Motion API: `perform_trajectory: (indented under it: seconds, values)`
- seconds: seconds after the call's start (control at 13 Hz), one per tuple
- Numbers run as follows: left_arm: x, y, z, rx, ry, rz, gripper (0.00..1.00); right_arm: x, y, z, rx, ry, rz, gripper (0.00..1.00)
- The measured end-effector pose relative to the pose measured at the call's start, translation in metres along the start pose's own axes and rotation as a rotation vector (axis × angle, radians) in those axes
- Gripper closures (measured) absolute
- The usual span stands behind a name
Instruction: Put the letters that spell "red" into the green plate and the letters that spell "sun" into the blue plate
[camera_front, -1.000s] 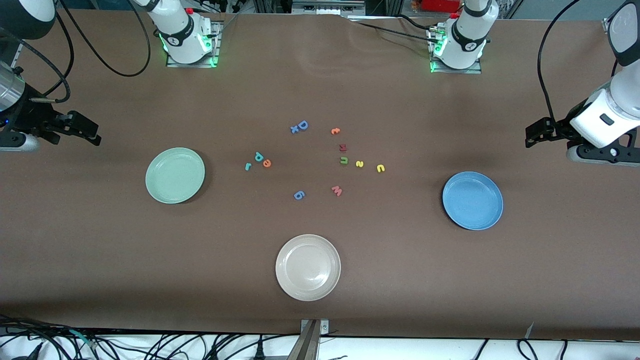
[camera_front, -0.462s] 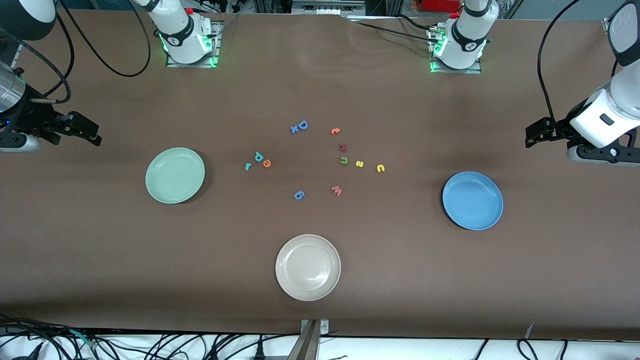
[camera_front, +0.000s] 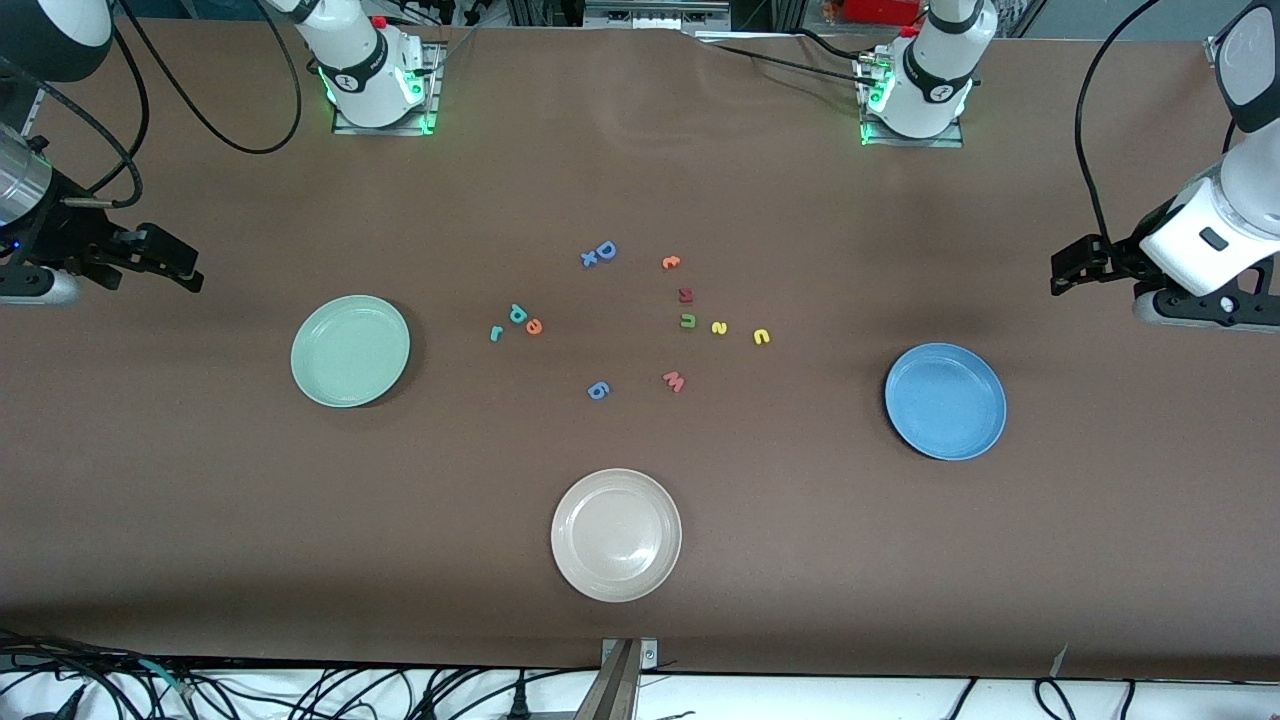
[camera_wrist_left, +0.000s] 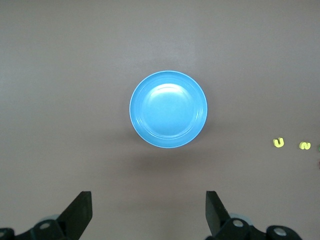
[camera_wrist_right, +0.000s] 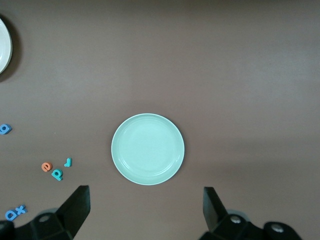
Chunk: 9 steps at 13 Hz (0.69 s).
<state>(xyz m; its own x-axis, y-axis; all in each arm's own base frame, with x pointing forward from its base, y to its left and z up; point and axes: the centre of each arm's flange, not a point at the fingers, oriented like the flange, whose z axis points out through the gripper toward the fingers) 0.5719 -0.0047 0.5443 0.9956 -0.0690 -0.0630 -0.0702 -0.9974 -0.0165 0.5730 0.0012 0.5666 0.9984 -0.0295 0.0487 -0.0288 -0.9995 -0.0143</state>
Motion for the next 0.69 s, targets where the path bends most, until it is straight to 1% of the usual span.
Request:
perform_trajectory:
  seconds: [0.08,0.38,0.69]
  values:
    - [0.000,0.000,0.000,0.000,0.000,0.000,0.00,0.000,0.000,0.001,-0.001,-0.001,0.000,0.00]
    - [0.000,0.000,0.000,0.000,0.000,0.000,0.00,0.001,-0.009,0.005,-0.043,-0.006,-0.032,0.00]
    - [0.000,0.000,0.000,0.000,0.000,0.000,0.00,0.003,-0.014,0.003,-0.047,-0.002,-0.041,0.00]
